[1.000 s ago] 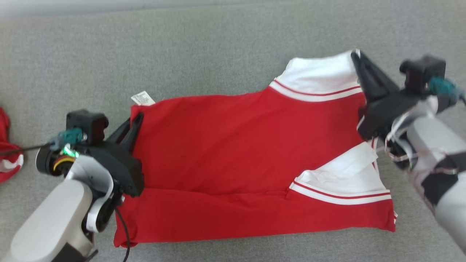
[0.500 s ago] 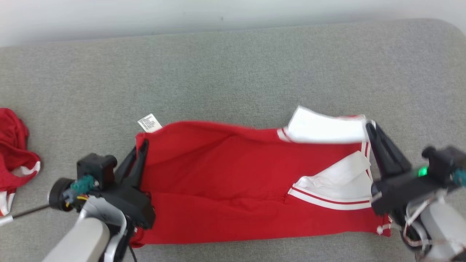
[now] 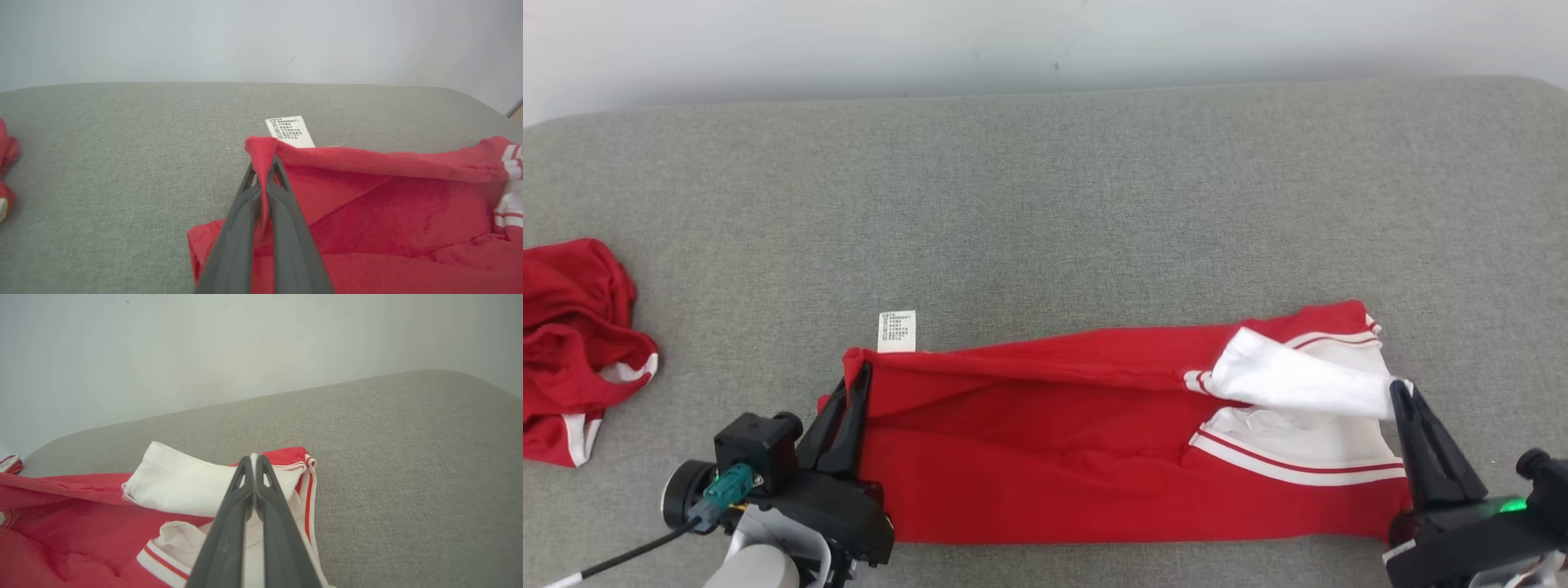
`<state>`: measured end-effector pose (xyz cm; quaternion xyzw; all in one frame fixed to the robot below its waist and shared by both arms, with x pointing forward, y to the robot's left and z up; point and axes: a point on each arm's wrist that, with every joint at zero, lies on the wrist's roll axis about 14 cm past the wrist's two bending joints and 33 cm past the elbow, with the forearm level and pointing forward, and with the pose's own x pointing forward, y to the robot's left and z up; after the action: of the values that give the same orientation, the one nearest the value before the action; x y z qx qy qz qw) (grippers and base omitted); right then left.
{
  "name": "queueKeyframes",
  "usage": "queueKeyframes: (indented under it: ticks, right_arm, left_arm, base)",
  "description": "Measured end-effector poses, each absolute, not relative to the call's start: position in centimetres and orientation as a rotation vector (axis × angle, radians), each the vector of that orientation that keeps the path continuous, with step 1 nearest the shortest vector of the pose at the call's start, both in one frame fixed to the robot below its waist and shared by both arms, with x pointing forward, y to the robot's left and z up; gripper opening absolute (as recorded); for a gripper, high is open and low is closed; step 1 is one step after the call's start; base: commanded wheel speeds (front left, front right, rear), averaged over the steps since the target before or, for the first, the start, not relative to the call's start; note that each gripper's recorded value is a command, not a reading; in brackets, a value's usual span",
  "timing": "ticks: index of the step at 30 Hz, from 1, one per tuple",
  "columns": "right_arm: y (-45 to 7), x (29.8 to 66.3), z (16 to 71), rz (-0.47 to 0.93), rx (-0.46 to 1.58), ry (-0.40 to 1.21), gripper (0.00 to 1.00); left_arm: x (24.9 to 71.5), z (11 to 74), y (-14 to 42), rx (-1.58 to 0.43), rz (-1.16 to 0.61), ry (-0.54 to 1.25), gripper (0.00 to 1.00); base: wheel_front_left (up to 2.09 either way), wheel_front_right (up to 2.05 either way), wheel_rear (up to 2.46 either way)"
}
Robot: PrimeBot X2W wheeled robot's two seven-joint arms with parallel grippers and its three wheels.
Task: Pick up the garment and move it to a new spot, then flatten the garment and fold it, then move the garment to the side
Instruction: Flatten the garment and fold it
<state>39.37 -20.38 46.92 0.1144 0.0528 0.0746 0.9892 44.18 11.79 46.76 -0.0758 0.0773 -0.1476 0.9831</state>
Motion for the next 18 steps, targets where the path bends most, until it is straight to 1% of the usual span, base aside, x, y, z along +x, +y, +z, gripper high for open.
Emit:
queueKeyframes:
  ticks: [1,2,3,4,5,6,7,12,18]
  right_arm:
    - [-20.3,39.1,46.8,0.147,0.232,0.112,0.0]
    - [-20.3,39.0,46.7,0.143,0.233,0.115,0.0]
    - [-20.2,38.9,46.7,0.142,0.233,0.117,0.0]
    - [-20.1,38.8,46.8,0.139,0.239,0.113,0.0]
    - [-20.0,38.7,46.8,0.14,0.24,0.115,0.18]
    - [-20.0,38.5,46.8,0.137,0.24,0.117,0.52]
    - [-20.1,38.4,46.8,0.132,0.241,0.116,1.0]
    - [-20.4,38.0,47.7,0.122,0.242,0.088,1.0]
    - [-20.5,38.1,48.7,0.125,0.231,0.064,1.0]
  left_arm:
    - [44.1,46.6,11.9,-0.153,-0.292,0.159,0.0]
    - [43.9,46.4,12.0,-0.153,-0.288,0.16,0.11]
    - [43.8,46.3,12.1,-0.153,-0.284,0.163,0.28]
    - [43.8,46.3,12.2,-0.158,-0.276,0.157,0.76]
    - [43.8,46.4,12.3,-0.163,-0.267,0.15,1.0]
    - [43.7,46.5,12.4,-0.165,-0.259,0.143,1.0]
    - [43.6,46.5,12.6,-0.166,-0.251,0.138,1.0]
    - [43.0,47.2,14.1,-0.174,-0.188,0.104,1.0]
    - [42.6,49.9,16.0,-0.173,-0.11,0.005,1.0]
  base:
    - [0.0,0.0,0.0]
    - [0.0,0.0,0.0]
    - [0.0,0.0,0.0]
    - [0.0,0.0,0.0]
    - [0.0,0.0,0.0]
    - [0.0,0.0,0.0]
    - [0.0,0.0,0.0]
    - [0.0,0.0,0.0]
    - [0.0,0.0,0.0]
